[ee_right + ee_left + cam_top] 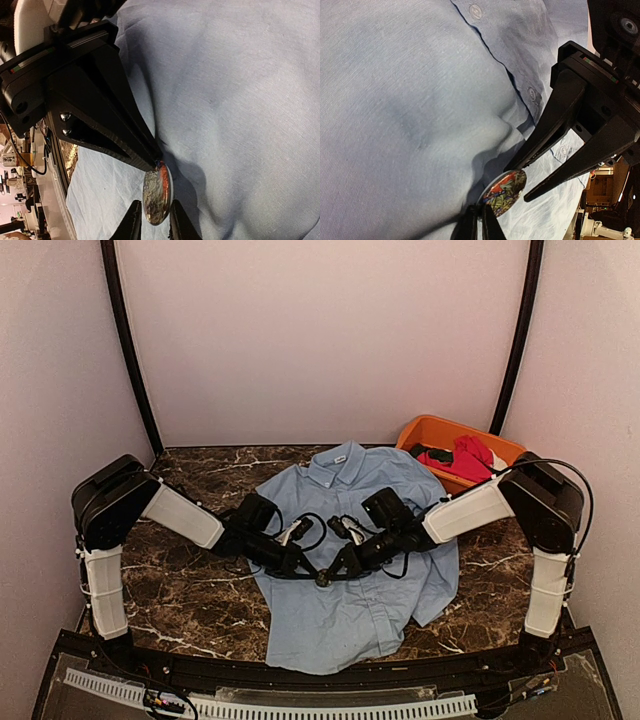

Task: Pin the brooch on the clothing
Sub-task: Pick up the brooch from the flattened clothing, then pass from the right arm to the left

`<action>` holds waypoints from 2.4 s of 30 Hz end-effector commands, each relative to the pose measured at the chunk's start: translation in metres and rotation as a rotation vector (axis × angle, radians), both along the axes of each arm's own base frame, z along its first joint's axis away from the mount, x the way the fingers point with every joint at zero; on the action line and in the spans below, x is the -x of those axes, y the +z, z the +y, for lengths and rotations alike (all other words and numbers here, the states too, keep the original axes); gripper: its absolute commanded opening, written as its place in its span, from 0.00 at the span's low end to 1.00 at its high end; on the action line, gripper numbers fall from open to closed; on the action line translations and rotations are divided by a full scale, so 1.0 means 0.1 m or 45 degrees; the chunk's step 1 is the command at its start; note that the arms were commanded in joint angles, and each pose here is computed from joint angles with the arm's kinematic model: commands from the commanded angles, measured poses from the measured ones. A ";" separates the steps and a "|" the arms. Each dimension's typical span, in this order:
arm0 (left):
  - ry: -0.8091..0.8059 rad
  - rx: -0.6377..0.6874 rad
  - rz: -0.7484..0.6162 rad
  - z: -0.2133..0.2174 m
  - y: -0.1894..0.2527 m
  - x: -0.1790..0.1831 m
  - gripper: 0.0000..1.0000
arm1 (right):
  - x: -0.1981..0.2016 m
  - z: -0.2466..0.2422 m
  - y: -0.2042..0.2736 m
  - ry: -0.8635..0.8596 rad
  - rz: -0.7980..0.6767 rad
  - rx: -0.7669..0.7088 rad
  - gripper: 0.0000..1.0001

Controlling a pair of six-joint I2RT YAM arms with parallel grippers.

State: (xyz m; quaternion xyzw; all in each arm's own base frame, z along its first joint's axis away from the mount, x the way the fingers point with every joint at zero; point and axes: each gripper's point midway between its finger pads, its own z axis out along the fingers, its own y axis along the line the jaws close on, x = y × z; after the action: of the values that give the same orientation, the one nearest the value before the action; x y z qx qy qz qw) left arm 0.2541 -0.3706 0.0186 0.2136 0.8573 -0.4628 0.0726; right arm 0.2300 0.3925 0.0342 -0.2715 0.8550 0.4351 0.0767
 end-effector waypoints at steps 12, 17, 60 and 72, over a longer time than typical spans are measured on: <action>0.058 -0.099 0.022 0.17 -0.08 0.08 0.06 | -0.03 0.19 0.07 0.030 0.064 -0.070 0.00; 0.123 0.035 -0.054 0.13 0.44 0.00 0.25 | 0.00 0.18 0.33 0.079 -0.006 -0.140 0.00; -0.162 -0.508 -1.565 0.75 2.25 0.15 0.72 | 0.35 -0.13 2.15 0.326 -2.953 0.242 0.00; -0.157 -0.363 -1.619 0.71 2.36 0.27 0.75 | 0.71 0.00 2.28 0.472 -2.498 -0.203 0.00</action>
State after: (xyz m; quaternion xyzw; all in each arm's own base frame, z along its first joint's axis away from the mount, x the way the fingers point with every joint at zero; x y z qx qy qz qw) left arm 0.2399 -0.2948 0.2405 0.4901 0.7193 -0.0968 0.4828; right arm 0.1788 0.3890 0.2512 -0.6263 0.3188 -0.0033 0.7114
